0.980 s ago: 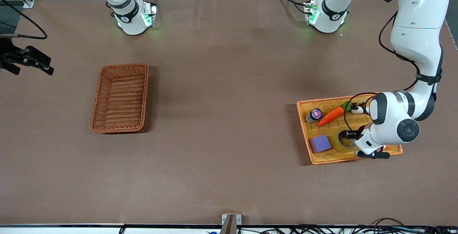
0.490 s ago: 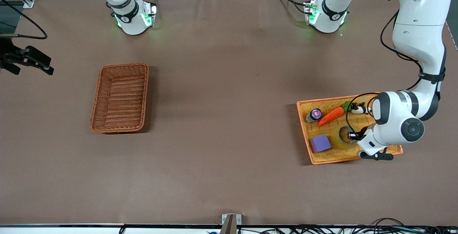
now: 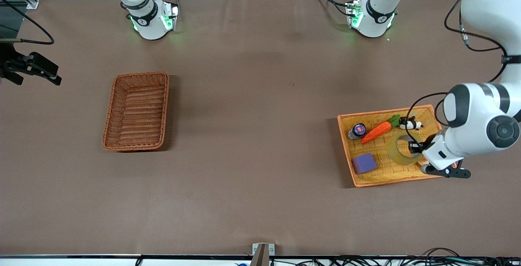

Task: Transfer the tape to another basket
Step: 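Close the left gripper on the tape roll and lift it, then carry the tape roll with the left gripper toward the table middle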

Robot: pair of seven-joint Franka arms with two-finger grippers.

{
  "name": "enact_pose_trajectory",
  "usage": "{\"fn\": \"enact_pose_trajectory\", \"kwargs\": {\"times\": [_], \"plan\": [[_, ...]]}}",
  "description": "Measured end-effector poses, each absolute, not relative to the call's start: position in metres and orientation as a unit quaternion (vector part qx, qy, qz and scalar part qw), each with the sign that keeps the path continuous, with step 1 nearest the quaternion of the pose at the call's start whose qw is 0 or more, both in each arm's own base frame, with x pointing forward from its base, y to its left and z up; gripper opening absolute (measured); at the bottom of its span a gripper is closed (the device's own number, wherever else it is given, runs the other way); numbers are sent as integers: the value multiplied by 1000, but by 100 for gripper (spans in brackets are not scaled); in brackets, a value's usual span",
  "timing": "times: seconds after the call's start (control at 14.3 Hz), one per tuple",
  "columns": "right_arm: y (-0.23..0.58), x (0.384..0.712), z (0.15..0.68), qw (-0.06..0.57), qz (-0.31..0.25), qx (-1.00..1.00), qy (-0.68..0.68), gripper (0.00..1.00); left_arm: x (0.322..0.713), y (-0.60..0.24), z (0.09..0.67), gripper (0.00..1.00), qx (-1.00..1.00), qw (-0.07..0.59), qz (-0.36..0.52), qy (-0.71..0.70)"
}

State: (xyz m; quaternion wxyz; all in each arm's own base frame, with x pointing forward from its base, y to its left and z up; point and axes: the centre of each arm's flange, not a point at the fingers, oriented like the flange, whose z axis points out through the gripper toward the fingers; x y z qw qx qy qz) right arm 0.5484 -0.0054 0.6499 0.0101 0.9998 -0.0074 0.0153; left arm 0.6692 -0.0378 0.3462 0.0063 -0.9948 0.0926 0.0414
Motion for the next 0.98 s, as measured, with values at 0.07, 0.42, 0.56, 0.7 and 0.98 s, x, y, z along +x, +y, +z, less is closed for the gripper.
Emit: {"fn": "enact_pose_trajectory", "kwargs": {"times": [0.07, 0.42, 0.56, 0.7, 0.98], "plan": [[-5, 548, 650, 10, 15, 1000, -7, 100, 667, -68, 354, 22, -993, 5, 37, 115], [0, 548, 650, 10, 15, 1000, -3, 100, 632, -269, 316, 22, -978, 7, 53, 200], [-1, 548, 650, 10, 15, 1000, -3, 100, 605, -349, 295, 22, -980, 12, 55, 191], [-1, 548, 650, 10, 15, 1000, -1, 100, 581, -420, 280, 22, -984, 13, 50, 173], [-1, 548, 650, 10, 15, 1000, 2, 100, 560, -507, 257, 22, -994, -48, 47, 83]]}}
